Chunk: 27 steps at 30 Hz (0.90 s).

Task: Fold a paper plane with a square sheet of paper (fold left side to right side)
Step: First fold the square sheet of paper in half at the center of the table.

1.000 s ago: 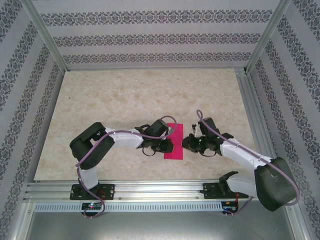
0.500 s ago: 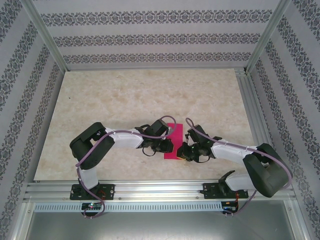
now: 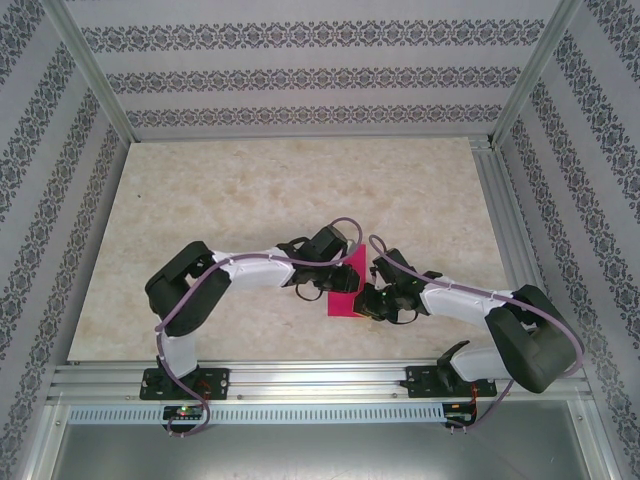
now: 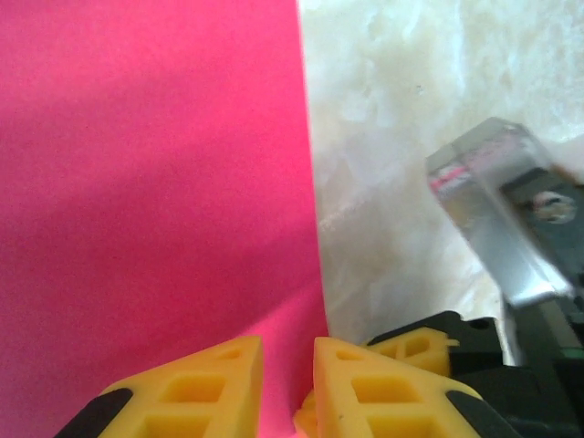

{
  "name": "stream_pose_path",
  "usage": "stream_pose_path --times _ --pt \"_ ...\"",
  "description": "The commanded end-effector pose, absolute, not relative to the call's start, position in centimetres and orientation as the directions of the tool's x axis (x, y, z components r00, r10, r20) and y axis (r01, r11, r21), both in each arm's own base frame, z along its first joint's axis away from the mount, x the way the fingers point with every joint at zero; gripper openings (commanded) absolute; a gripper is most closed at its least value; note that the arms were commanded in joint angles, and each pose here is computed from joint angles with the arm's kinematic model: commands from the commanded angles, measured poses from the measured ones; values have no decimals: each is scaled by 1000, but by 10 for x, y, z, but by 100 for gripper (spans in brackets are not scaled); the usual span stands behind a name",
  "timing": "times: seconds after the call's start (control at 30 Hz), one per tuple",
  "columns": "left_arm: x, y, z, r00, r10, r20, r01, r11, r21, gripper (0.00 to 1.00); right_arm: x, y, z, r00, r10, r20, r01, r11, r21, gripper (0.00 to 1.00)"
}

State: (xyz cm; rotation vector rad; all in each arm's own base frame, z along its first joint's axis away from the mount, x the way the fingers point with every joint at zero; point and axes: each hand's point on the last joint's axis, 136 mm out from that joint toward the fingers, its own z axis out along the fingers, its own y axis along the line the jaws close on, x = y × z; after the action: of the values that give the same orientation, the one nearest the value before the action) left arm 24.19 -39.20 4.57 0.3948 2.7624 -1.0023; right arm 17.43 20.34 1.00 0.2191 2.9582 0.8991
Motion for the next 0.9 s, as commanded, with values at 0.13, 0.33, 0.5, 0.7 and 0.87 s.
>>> stream_pose_path --times 0.13,0.33,0.5,0.7,0.87 --pt "256 -367 19 -951 193 -240 294 803 -519 23 164 179 -13 -989 151 13 142 896 420 15" --pt "261 -357 11 -942 214 -259 318 815 -484 22 162 175 -15 -988 152 21 148 906 397 15" --pt "271 -346 6 -942 195 -274 304 842 -446 22 161 170 -15 -989 149 22 147 917 371 15" --pt "280 -332 1 -945 155 -287 272 862 -427 22 159 167 -16 -989 148 24 147 923 354 15" --pt "286 -321 -3 -947 133 -291 248 880 -405 22 158 166 -17 -989 147 28 147 926 349 15"
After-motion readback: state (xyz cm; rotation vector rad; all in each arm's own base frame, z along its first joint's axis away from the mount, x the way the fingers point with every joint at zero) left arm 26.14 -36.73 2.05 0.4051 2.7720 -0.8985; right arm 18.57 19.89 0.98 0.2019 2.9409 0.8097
